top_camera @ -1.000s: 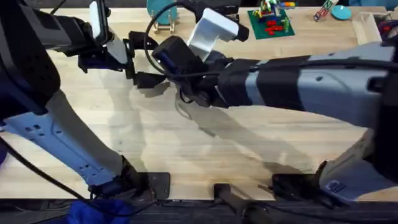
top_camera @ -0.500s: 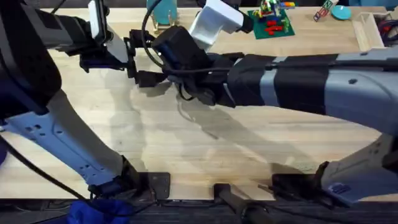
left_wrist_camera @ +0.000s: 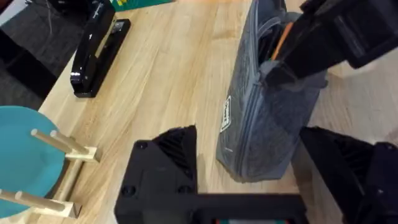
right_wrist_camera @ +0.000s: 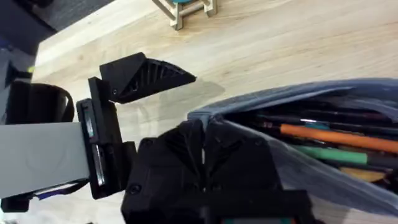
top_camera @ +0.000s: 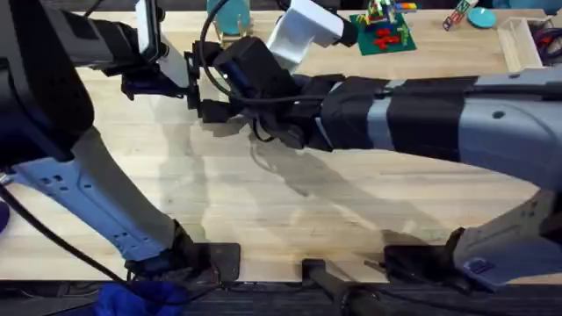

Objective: Unzip the bag, pick up the pens from the table one at a time and place them inside, then zip the bag closed.

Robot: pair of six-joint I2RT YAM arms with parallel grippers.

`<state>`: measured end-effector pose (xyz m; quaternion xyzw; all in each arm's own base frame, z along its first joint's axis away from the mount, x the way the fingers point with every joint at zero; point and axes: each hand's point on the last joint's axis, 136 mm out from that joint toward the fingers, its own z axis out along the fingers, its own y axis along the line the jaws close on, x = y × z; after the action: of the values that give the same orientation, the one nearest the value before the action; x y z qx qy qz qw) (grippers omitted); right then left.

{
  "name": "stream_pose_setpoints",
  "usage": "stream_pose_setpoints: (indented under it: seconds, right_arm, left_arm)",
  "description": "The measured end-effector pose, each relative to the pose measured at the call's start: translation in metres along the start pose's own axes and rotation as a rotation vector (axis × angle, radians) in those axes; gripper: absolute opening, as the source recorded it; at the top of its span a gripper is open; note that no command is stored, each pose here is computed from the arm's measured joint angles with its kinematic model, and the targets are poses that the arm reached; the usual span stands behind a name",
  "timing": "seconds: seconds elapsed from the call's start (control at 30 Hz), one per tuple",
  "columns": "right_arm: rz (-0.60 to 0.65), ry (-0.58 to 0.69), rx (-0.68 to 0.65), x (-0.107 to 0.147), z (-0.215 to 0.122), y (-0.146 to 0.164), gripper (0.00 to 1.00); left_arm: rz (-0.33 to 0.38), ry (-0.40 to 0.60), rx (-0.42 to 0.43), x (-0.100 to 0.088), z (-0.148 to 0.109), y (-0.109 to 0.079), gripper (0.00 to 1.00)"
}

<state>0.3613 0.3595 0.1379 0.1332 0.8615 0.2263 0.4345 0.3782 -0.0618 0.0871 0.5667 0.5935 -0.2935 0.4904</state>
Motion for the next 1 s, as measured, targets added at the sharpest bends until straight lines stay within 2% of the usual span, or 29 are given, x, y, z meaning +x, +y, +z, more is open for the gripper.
stream_pose_setpoints:
  seconds: [0.53, 0.57, 0.7, 0.83, 0.87, 0.93, 0.97, 1.0]
  right_arm:
    - [-0.006, 0.0, 0.0, 0.0, 0.0, 0.0, 0.031]
    - [-0.006, 0.0, 0.0, 0.0, 0.0, 0.0, 0.031]
    - [-0.006, 0.0, 0.0, 0.0, 0.0, 0.0, 0.031]
    - [-0.007, 0.0, 0.0, 0.0, 0.0, 0.0, 0.031]
    - [-0.008, 0.0, 0.0, 0.0, 0.0, 0.0, 0.031]
    - [-0.014, 0.003, 0.001, 0.001, 0.0, 0.0, 0.031]
    - [-0.017, 0.006, 0.001, 0.001, 0.0, -0.001, 0.031]
    - [-0.019, 0.007, 0.002, 0.002, 0.0, -0.001, 0.032]
  left_arm:
    - [0.014, -0.011, 0.037, -0.007, 0.013, -0.006, 0.993]
    - [0.014, -0.011, 0.037, -0.007, 0.013, -0.005, 0.969]
    - [0.016, -0.011, 0.036, -0.007, 0.013, -0.005, 0.717]
    - [0.018, -0.012, 0.04, -0.007, 0.015, -0.006, 0.407]
    - [0.017, -0.012, 0.041, -0.007, 0.015, -0.006, 0.285]
    - [0.018, -0.013, 0.04, -0.007, 0.015, -0.006, 0.123]
    - [0.02, -0.012, 0.04, -0.007, 0.015, -0.006, 0.062]
    - [0.018, -0.012, 0.04, -0.007, 0.015, -0.006, 0.05]
